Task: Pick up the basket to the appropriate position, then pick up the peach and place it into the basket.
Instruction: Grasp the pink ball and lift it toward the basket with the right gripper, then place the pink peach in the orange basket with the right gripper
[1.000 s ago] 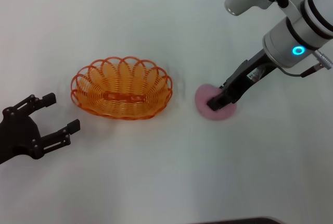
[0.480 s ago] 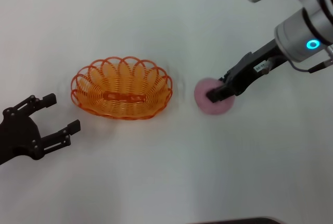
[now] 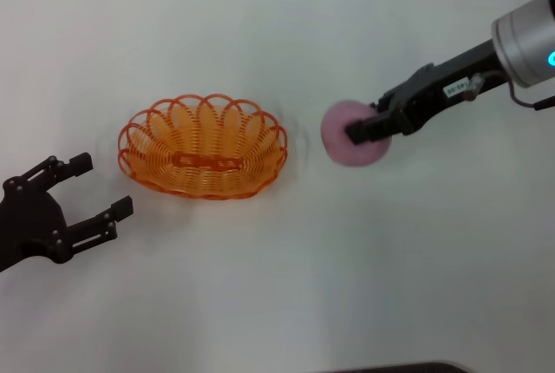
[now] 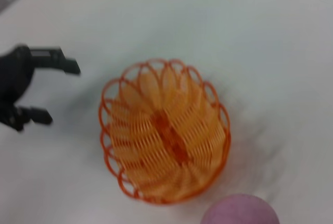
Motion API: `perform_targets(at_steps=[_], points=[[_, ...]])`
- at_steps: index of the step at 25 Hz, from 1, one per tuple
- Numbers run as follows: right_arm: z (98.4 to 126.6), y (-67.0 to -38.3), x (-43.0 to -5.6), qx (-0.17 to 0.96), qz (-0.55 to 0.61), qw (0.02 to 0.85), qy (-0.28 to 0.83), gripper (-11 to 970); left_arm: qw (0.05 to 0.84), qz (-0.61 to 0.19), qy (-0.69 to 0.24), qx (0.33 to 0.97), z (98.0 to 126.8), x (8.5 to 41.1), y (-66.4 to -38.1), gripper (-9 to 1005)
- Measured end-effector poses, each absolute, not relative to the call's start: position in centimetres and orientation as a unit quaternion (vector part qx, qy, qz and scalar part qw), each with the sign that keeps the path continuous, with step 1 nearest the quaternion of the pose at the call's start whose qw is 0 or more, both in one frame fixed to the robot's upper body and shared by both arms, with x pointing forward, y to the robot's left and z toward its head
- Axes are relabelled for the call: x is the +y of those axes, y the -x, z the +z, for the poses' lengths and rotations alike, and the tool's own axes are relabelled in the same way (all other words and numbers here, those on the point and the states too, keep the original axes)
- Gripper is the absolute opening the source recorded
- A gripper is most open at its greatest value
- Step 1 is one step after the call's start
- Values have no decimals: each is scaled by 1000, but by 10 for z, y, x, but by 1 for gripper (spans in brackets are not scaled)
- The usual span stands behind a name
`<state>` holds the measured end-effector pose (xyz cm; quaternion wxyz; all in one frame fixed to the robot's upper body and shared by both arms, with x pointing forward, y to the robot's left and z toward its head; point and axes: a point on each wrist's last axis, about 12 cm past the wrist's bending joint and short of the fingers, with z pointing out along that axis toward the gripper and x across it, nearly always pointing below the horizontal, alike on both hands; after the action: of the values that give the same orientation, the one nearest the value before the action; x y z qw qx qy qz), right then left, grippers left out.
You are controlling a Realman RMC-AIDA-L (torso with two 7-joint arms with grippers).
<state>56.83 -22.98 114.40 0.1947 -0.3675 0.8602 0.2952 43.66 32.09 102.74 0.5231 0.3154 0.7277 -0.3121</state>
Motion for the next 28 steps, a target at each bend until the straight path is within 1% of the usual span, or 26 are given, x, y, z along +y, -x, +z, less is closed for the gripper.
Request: perform_targets(at_steps=[5, 10, 22, 28], points=[[1149, -567, -239, 851, 320, 227, 349, 380, 523, -316, -314, 726, 1027, 320, -436, 862], [1145, -566, -241, 849, 324, 231, 347, 380, 523, -322, -313, 724, 1027, 318, -436, 862], [1147, -565, -227, 827, 351, 241, 367, 381, 525, -329, -311, 721, 1026, 315, -436, 862], [1140, -569, -208, 821, 351, 237, 384, 381, 525, -330, -311, 720, 1026, 314, -436, 862]])
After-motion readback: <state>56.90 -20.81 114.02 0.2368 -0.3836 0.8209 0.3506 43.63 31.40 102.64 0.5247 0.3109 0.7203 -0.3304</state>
